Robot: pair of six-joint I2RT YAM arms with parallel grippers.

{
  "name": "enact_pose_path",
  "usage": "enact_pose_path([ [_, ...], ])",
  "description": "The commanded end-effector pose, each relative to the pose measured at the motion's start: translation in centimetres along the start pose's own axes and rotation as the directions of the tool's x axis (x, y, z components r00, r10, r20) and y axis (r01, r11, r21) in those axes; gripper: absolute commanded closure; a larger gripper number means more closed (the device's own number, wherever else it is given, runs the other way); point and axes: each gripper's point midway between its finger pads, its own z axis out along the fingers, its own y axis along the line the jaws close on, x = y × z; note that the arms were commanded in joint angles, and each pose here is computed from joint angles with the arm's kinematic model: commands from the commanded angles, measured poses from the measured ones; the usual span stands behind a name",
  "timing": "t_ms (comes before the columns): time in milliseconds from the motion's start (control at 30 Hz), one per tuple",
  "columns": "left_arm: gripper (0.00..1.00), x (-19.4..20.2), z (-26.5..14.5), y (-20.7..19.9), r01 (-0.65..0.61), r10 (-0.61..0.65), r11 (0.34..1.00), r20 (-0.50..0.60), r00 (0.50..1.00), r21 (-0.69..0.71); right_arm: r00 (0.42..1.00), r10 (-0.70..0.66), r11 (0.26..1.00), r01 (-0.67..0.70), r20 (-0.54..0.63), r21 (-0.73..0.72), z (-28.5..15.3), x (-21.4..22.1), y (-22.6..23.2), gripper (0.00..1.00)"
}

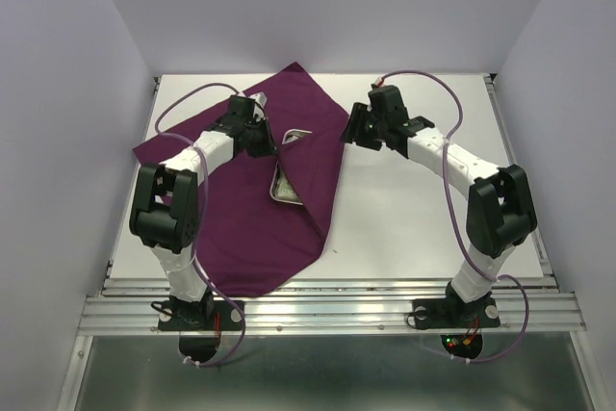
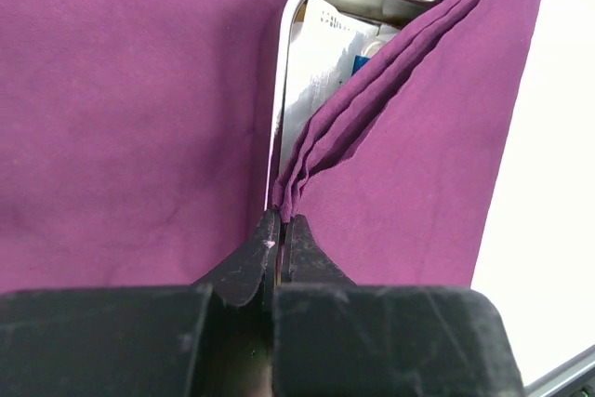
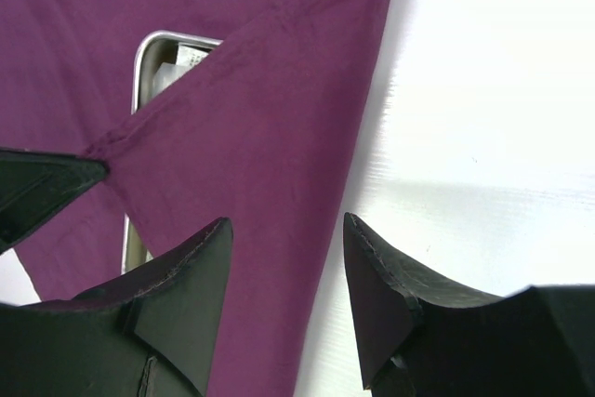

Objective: Prepare the surgical pack
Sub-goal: Pack the surgical kit at the center of the board.

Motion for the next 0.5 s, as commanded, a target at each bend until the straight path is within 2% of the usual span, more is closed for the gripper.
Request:
enact_pose_path([
  [0, 1.0, -3.0, -2.6, -1.3, -0.019, 0.018, 1.0, 0.101, 0.995, 0.009, 0.999, -0.005, 0.999, 0.006, 0.042, -0.031, -1.2, -1.0, 0.5, 0.44],
  [467, 1.0, -1.9, -1.2, 1.2, 0.046, -0.044, 0.998, 0.072, 0.996, -0.038, 1.0, -0.011, 1.0, 0.011, -0.01, -0.018, -0.6, 0.8, -0.4, 0.43],
])
